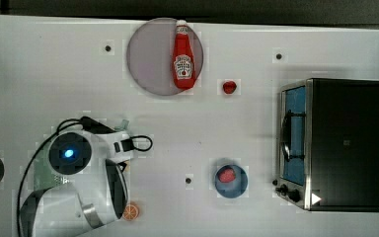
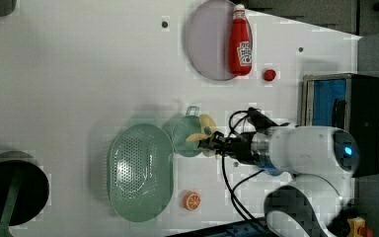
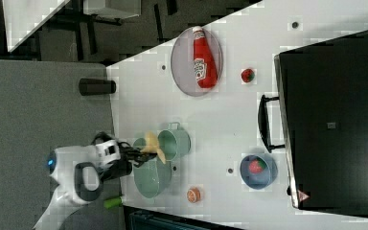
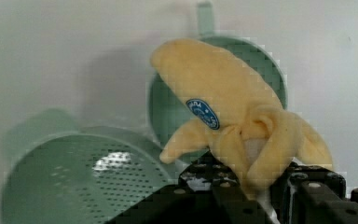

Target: Pick Banana and place it in mug.

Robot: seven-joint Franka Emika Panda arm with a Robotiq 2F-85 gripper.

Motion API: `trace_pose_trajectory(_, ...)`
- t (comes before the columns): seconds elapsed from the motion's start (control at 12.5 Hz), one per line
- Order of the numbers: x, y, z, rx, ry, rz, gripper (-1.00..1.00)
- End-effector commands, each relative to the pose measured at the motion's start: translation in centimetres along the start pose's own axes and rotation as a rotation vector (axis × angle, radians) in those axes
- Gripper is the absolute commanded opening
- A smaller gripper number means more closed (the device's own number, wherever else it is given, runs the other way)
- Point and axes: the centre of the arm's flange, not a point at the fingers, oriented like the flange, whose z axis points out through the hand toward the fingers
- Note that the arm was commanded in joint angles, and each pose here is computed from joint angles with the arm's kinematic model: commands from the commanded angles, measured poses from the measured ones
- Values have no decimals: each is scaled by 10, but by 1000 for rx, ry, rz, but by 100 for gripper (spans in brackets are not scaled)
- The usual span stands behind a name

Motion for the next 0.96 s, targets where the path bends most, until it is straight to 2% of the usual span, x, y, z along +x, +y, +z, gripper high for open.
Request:
trace_pose_trajectory(0.08,6,-6,-23,21,79,56,-40)
trace_pose_trajectory(0.24,9,-3,-14,13,88,85,-1)
trace_pose_trajectory(0.56,13,-3,-10,20,87,91,97)
trace_pose_trajectory(0.8,36,-2,-52,88,138,144,100)
trace_pose_trajectory(0.96,56,16,-105,71,148,191,100)
